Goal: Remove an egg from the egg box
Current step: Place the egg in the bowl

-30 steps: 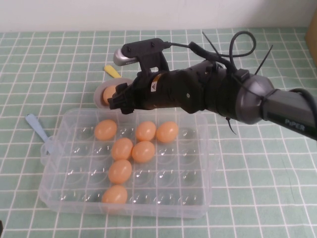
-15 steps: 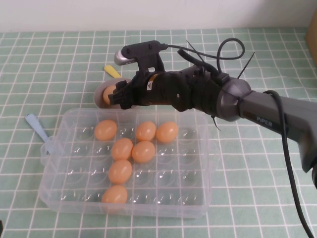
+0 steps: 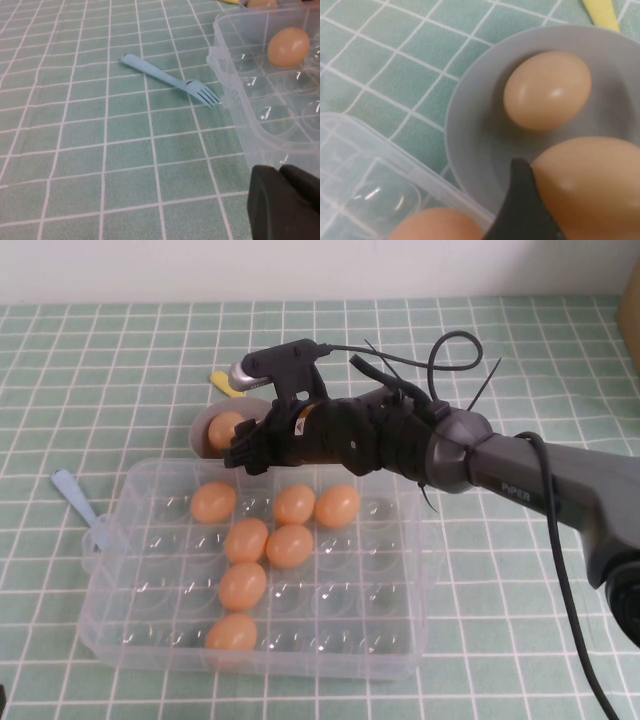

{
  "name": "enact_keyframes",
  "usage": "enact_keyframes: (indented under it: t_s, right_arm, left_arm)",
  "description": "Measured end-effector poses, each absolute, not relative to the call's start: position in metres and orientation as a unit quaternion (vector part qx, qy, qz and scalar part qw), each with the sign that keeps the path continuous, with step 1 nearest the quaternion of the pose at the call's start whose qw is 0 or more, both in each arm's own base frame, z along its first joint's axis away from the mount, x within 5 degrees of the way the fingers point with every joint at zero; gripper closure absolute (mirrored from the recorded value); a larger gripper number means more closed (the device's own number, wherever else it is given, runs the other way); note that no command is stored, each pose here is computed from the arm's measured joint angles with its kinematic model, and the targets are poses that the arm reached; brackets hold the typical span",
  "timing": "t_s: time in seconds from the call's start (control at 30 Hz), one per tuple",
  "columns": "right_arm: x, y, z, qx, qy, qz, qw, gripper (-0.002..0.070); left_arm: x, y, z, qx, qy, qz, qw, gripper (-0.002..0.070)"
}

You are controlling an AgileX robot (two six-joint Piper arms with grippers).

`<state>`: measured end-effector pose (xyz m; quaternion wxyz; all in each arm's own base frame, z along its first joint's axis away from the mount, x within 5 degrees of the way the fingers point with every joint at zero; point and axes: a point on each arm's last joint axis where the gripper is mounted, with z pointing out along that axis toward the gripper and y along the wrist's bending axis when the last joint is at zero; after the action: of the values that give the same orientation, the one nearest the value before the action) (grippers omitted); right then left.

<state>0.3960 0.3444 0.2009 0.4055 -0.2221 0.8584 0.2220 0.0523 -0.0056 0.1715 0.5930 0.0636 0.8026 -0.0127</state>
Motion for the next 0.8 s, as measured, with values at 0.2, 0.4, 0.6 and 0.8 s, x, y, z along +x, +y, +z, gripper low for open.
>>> enact_keyframes:
  t_s: [0.2,0.4,0.6,0.8]
  right_arm:
    - [0.3982,0.3461,0.1982,-0.222,0.856,0.223,0.409,0.0251]
    - [0.3988,0.3456,0.1975,-0.222,0.857,0.222,0.409,0.0251]
    - [0.3988,0.3456,0.1975,-0.222,0.857,0.222,0.409,0.0245]
    - [0.3988,0.3456,0.1975,-0.222,0.857,0.222,0.409,0.0244]
  left_arm:
    - [0.0523,-0.0056,0.1715,0.064,0.803,-0.013,0.593,0.0678]
    - [0.0523,-0.0056,0.1715,0.064,0.803,-0.013,0.593,0.0678]
    - [0.0523,-0.0056,0.1715,0.064,0.803,-0.013,0.593,0.0678]
    - [0.0523,-0.0056,0.1715,0.064,0.803,-0.013,0.593,0.0678]
